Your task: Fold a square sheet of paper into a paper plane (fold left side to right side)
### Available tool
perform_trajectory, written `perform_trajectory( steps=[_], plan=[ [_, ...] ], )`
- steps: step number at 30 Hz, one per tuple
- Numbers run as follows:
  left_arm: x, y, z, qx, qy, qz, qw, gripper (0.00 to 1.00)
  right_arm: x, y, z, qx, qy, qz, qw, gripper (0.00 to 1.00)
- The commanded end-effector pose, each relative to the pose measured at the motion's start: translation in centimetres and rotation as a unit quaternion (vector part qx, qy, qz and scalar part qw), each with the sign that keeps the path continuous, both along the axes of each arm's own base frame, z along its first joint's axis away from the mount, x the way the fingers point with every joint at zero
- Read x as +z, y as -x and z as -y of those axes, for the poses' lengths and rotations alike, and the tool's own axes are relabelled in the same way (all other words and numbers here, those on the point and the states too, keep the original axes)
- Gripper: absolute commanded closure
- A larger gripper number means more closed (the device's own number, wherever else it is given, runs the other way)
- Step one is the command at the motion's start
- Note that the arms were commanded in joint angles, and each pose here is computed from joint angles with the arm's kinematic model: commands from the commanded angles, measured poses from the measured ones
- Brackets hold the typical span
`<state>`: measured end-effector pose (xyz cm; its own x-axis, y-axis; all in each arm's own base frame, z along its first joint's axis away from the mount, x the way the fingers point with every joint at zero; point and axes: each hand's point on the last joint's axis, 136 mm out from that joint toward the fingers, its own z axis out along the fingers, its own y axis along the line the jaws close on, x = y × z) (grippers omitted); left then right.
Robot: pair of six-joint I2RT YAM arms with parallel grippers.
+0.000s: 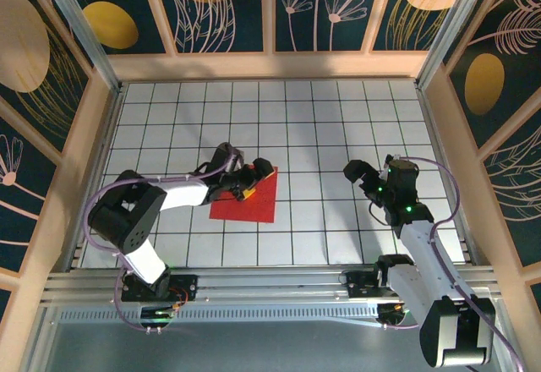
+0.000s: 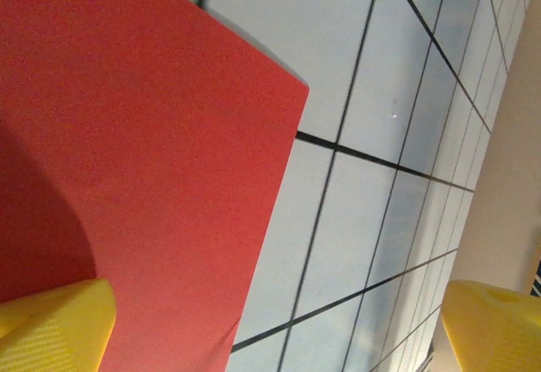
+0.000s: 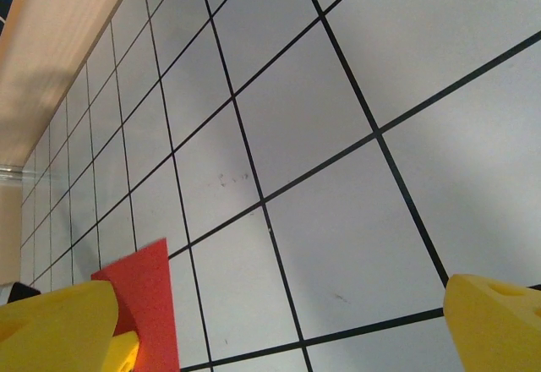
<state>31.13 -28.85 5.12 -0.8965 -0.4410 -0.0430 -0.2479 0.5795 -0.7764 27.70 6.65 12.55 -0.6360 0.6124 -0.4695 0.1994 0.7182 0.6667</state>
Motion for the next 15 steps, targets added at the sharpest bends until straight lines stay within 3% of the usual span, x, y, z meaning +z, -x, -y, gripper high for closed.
perform_trajectory(
  steps=[1, 15],
  plan=[
    [-1.5, -0.1, 1.1, 0.054, 0.016, -0.058, 0.997, 0.01, 0.9, -0.4, 0.1, 0.002, 0.015, 0.006, 1.0, 0.01],
    [-0.4, -1.5, 6.6, 0.074, 0.053, -0.058, 0.994, 0.01, -0.2, -0.3, -0.1, 0.011, 0.02, -0.017, 1.0, 0.01]
  ],
)
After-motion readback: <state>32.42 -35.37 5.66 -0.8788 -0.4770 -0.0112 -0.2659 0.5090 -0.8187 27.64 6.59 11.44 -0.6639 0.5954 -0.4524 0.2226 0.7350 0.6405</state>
